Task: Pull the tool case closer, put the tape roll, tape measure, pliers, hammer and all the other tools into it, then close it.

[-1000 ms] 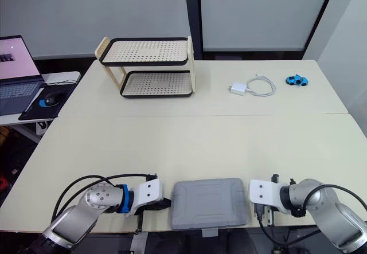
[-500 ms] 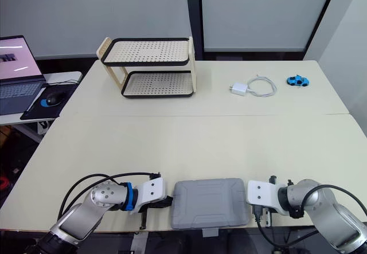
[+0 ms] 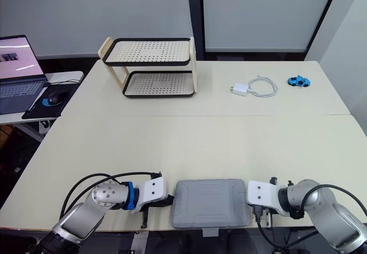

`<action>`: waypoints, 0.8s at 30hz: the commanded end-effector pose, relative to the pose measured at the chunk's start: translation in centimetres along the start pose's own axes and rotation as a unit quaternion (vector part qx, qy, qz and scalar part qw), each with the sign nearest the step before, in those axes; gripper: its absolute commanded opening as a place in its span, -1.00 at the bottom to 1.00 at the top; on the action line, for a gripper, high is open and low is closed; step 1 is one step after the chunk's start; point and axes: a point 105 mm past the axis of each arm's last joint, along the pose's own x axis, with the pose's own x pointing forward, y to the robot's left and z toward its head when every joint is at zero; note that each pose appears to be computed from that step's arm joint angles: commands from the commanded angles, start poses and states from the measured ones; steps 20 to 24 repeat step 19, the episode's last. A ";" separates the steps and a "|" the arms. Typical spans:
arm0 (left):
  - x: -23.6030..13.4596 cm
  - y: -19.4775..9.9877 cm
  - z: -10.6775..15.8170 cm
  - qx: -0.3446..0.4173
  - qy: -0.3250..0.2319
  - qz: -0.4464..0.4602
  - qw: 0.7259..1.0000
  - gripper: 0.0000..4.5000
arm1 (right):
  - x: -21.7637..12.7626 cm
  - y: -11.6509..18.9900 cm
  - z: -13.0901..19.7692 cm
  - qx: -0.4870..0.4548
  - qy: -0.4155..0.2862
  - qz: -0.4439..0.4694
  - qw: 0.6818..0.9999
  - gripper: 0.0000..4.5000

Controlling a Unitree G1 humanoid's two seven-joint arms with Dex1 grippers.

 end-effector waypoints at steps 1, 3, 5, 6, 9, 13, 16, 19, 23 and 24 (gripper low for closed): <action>-1.9 1.1 -1.3 -0.007 0.024 0.022 0.999 -1.00 | -1.8 -0.6 0.4 -0.007 -0.001 -0.018 1.000 -0.99; -3.3 1.9 -1.6 -0.010 0.024 0.034 0.999 -1.00 | -3.0 -1.0 0.1 -0.005 0.005 -0.032 0.999 -0.99; -5.7 2.9 -1.6 -0.008 0.020 0.050 0.999 -1.00 | -5.0 -1.6 0.2 -0.013 0.003 -0.052 0.999 -0.99; -6.5 3.2 -1.6 -0.005 0.019 0.055 0.998 -1.00 | -5.9 -1.9 0.2 -0.015 0.002 -0.059 0.998 -0.99; -9.2 4.0 -1.8 -0.004 0.022 0.077 0.997 -1.00 | -8.4 -2.1 0.2 -0.017 -0.002 -0.062 0.998 -0.99; -12.3 4.6 -1.9 0.003 0.031 0.091 0.995 -1.00 | -11.9 -2.3 -0.1 -0.007 0.004 -0.064 0.998 -0.99; -13.0 4.9 -1.9 -0.013 0.028 0.097 0.995 -1.00 | -13.2 -2.4 -0.3 -0.009 0.014 -0.061 0.998 -0.99; -12.8 5.0 -1.9 -0.034 0.020 0.097 0.995 -1.00 | -13.4 -2.9 -0.6 -0.015 0.020 -0.064 0.998 -0.99; -12.8 5.0 -1.9 -0.034 0.020 0.097 0.995 -1.00 | -13.4 -2.9 -0.6 -0.015 0.020 -0.064 0.998 -0.99; -12.8 5.0 -1.9 -0.034 0.020 0.097 0.995 -1.00 | -13.4 -2.9 -0.6 -0.015 0.020 -0.064 0.998 -0.99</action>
